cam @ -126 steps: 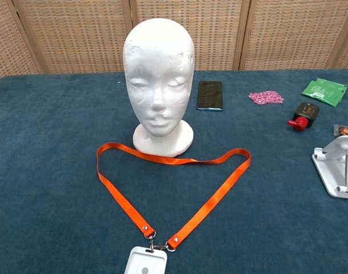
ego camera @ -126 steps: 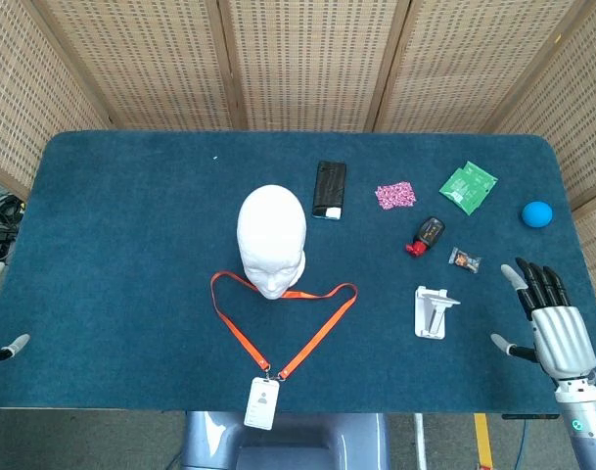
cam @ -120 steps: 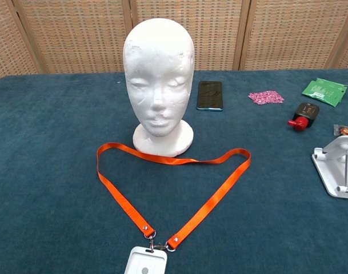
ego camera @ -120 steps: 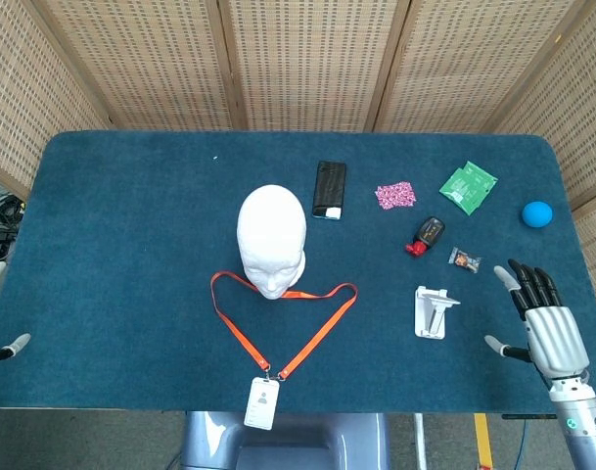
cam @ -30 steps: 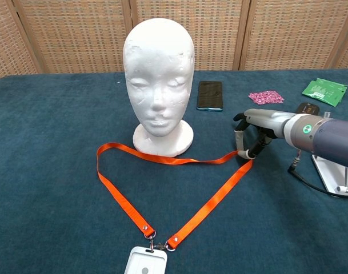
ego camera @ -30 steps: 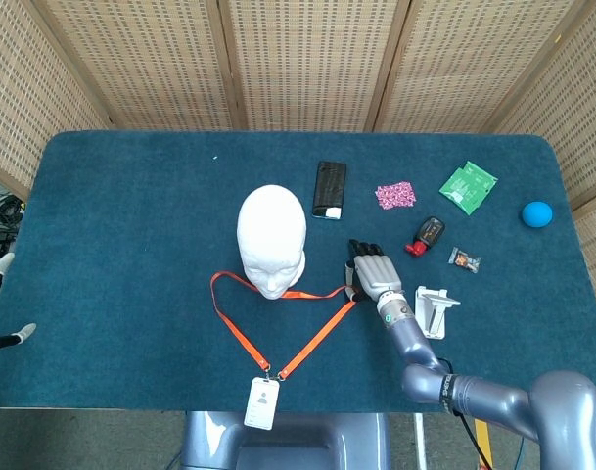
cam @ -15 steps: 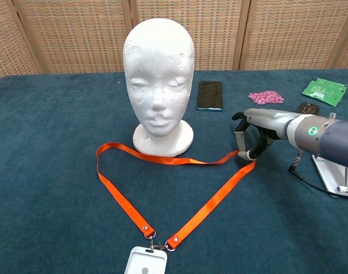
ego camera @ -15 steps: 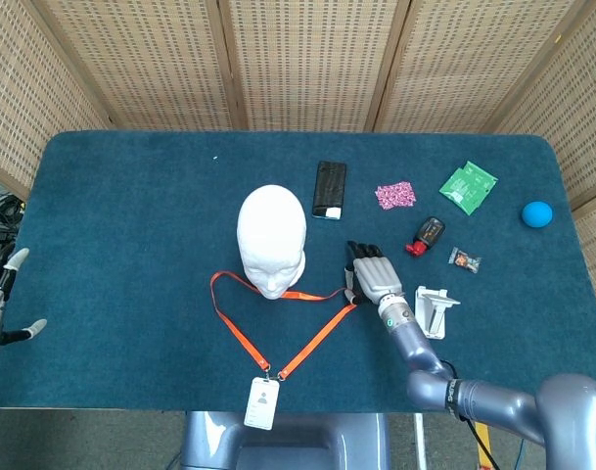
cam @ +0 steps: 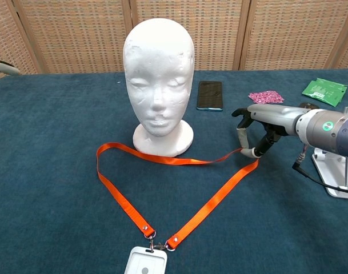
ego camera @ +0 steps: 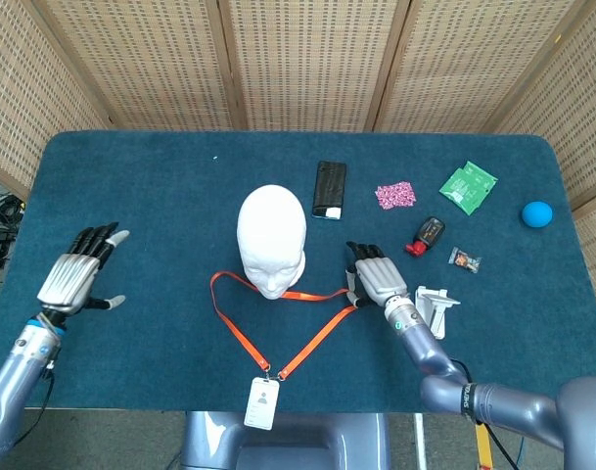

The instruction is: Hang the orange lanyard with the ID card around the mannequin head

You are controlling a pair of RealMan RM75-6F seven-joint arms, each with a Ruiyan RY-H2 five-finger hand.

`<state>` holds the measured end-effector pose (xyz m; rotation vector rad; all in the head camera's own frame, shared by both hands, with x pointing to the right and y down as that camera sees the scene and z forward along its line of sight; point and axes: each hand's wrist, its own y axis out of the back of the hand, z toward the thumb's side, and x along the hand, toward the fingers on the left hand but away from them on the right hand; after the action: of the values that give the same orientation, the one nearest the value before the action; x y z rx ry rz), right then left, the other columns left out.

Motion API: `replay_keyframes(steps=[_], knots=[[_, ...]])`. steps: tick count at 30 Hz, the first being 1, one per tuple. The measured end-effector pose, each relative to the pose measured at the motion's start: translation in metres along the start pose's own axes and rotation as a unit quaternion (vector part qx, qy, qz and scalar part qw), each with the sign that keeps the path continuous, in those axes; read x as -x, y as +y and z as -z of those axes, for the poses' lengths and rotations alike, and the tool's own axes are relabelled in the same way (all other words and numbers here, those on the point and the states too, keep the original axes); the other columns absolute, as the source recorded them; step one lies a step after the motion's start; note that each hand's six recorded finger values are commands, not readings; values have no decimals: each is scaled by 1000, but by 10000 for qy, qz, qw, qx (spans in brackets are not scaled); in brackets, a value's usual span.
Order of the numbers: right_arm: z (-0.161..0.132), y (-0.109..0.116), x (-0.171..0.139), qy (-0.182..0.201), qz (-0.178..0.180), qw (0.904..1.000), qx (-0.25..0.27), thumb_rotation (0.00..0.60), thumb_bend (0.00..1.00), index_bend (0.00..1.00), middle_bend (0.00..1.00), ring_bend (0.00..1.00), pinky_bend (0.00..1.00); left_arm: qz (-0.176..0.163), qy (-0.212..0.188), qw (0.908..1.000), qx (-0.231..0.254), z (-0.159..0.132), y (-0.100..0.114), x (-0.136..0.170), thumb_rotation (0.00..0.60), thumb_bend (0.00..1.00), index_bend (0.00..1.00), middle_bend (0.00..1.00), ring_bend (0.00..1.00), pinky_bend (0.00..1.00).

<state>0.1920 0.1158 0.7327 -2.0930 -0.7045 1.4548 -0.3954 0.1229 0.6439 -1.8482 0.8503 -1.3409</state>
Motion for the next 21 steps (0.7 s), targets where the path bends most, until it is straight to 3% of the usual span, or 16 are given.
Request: replay_keyframes(steps=[6,9,13,21], knots=[[-5,1,-3,117,-40,9999,61,600,610,707,2,0,0,172,-392,9990,-157,-32,-21,-47,600,172,245,0,0,0],[-7,2,-4,171,-52,9998,61,600,611,708,2,0,0,312,-558,9977,-238,-50,-33,-67,600,230,291,0,0,0],[-9,3,-4,218,-102,9997,106,600,612,709,2,0,0,322,-644,9969,-321,-61,-43,-82,600,290,334,0,0,0],[-9,3,-3,266,-163,9994,131,600,612,712,2,0,0,524,-870,9945,-263,-94,-69,-109,600,307,398,0,0,0]])
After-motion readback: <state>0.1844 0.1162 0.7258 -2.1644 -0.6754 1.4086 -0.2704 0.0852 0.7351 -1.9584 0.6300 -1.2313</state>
